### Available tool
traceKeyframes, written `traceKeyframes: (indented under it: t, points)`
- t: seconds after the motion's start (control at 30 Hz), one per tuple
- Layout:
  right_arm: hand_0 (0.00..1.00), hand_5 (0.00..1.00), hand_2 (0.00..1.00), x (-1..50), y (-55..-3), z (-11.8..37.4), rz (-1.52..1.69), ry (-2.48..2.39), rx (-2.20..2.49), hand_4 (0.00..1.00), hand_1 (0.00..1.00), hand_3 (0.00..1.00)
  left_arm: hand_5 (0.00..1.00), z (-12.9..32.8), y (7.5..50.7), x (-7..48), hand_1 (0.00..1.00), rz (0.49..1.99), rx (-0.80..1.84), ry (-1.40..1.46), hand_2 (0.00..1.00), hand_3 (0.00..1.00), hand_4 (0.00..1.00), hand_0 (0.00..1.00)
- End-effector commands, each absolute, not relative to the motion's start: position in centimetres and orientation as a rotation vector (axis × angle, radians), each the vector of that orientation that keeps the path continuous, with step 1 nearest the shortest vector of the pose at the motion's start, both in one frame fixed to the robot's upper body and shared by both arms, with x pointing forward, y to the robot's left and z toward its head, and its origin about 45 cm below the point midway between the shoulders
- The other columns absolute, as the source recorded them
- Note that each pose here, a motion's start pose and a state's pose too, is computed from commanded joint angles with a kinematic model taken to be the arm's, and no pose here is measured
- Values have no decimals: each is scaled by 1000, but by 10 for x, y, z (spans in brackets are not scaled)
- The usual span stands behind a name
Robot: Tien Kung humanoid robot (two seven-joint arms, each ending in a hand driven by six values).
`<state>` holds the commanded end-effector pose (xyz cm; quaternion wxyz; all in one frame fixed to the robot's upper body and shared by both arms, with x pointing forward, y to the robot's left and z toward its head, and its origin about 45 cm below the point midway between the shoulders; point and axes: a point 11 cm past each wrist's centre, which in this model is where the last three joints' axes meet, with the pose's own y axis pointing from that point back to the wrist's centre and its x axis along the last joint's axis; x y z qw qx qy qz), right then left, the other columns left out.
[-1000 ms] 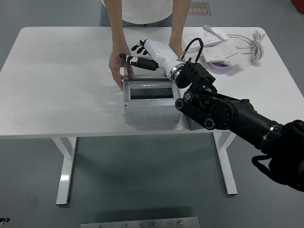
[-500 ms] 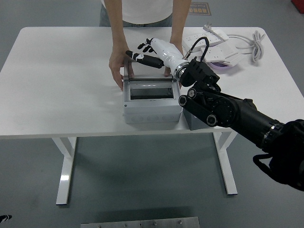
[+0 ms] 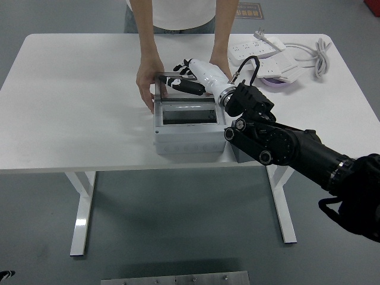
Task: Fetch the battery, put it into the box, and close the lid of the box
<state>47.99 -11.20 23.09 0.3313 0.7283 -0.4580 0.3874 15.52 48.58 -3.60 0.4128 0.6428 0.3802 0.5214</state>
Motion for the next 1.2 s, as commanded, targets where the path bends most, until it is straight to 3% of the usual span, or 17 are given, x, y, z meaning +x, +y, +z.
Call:
traceKeyframes:
  t: [0.2, 0.23, 0.43, 0.47, 0.63, 0.67, 1.2]
  points:
    - [869, 998, 739, 471, -103, 235, 1057, -1141, 1901, 973, 757, 770, 876, -39, 486, 146, 914, 1315, 1621, 981, 852, 863, 906, 862]
    - [747, 998, 729, 470, -102, 236, 1061, -1137, 1901, 977, 716, 776, 876, -39, 486, 145, 914, 1317, 1622, 983, 852, 864, 906, 864]
    - [747, 998, 729, 464, -102, 235, 1056, -1102, 1892, 977, 716, 776, 876, -41, 489, 138, 914, 1322, 1628, 997, 852, 864, 906, 864]
    - [597, 998, 687, 463, -103, 233, 1050, -1097, 1890, 980, 637, 771, 880, -41, 488, 138, 914, 1322, 1628, 998, 852, 863, 907, 864]
    - [597, 998, 687, 459, -108, 224, 1018, -1071, 1880, 980, 637, 771, 880, -41, 488, 137, 914, 1323, 1627, 1003, 852, 863, 907, 864]
    - [473, 998, 657, 459, -109, 222, 1013, -1067, 1879, 982, 581, 764, 881, -42, 488, 136, 914, 1323, 1627, 1004, 852, 864, 907, 865]
    - [503, 998, 660, 449, -123, 212, 875, -1023, 1855, 978, 593, 763, 883, -44, 491, 123, 914, 1332, 1635, 1031, 853, 864, 905, 867]
